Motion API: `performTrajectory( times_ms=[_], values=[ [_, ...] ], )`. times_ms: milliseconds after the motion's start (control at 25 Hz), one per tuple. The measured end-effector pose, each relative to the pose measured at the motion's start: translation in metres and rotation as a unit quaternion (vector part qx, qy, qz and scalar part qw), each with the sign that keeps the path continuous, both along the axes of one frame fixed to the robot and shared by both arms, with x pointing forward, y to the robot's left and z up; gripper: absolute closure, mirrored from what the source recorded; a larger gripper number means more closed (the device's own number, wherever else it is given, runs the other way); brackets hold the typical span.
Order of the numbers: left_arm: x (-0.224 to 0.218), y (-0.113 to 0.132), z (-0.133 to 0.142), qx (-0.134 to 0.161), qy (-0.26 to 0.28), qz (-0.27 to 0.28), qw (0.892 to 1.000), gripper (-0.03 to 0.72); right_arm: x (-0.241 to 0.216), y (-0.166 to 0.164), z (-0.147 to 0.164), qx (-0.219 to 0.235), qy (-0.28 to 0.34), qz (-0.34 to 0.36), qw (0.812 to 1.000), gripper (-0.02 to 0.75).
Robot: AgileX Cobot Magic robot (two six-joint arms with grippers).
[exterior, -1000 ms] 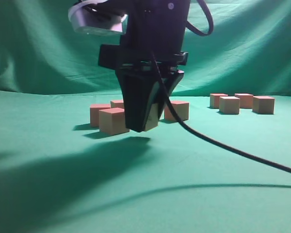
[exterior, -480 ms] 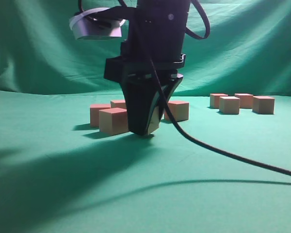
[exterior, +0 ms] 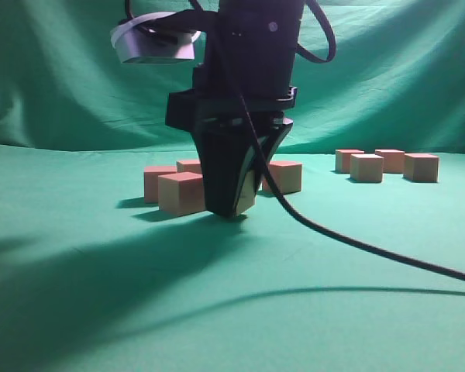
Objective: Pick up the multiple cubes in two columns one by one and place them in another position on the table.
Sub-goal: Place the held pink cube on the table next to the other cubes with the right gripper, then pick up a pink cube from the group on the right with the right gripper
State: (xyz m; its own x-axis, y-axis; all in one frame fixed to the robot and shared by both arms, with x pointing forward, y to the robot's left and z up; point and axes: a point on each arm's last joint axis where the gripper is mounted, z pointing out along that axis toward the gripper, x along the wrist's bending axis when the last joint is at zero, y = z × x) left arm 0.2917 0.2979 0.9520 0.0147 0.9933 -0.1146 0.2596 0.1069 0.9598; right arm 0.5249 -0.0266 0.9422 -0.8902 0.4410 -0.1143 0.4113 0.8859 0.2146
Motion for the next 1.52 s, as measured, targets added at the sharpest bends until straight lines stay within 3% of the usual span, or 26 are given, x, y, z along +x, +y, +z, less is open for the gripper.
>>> performTrajectory(
  times_ms=[400,600,680,880,1080,1120,1280,1520],
  values=[
    [0.0,0.0,0.0,0.0,0.0,0.0,1.0,0.688,0.001,0.001,-0.008,-0.005,0.006,0.0,1.0,0.468],
    [0.0,0.0,0.0,0.0,0.0,0.0,1.0,0.688,0.005,0.004,-0.001,-0.009,0.007,-0.002,1.0,0.152],
    [0.0,0.0,0.0,0.0,0.0,0.0,1.0,0.688,0.01,0.008,0.013,-0.011,0.01,-0.008,1.0,0.082],
    [0.0,0.0,0.0,0.0,0.0,0.0,1.0,0.688,0.02,0.016,0.067,-0.022,0.019,-0.029,0.999,0.093],
    [0.0,0.0,0.0,0.0,0.0,0.0,1.0,0.688,0.033,0.015,0.118,-0.001,-0.044,-0.061,0.997,0.093],
    [0.0,0.0,0.0,0.0,0.0,0.0,1.0,0.688,0.035,0.01,0.127,0.002,-0.054,-0.074,0.996,0.141],
    [0.0,0.0,0.0,0.0,0.0,0.0,1.0,0.688,0.058,-0.033,0.149,0.013,-0.082,-0.178,0.981,0.148],
    [0.0,0.0,0.0,0.0,0.0,0.0,1.0,0.688,0.104,-0.115,0.144,0.034,-0.059,-0.363,0.929,0.148]
  ],
)
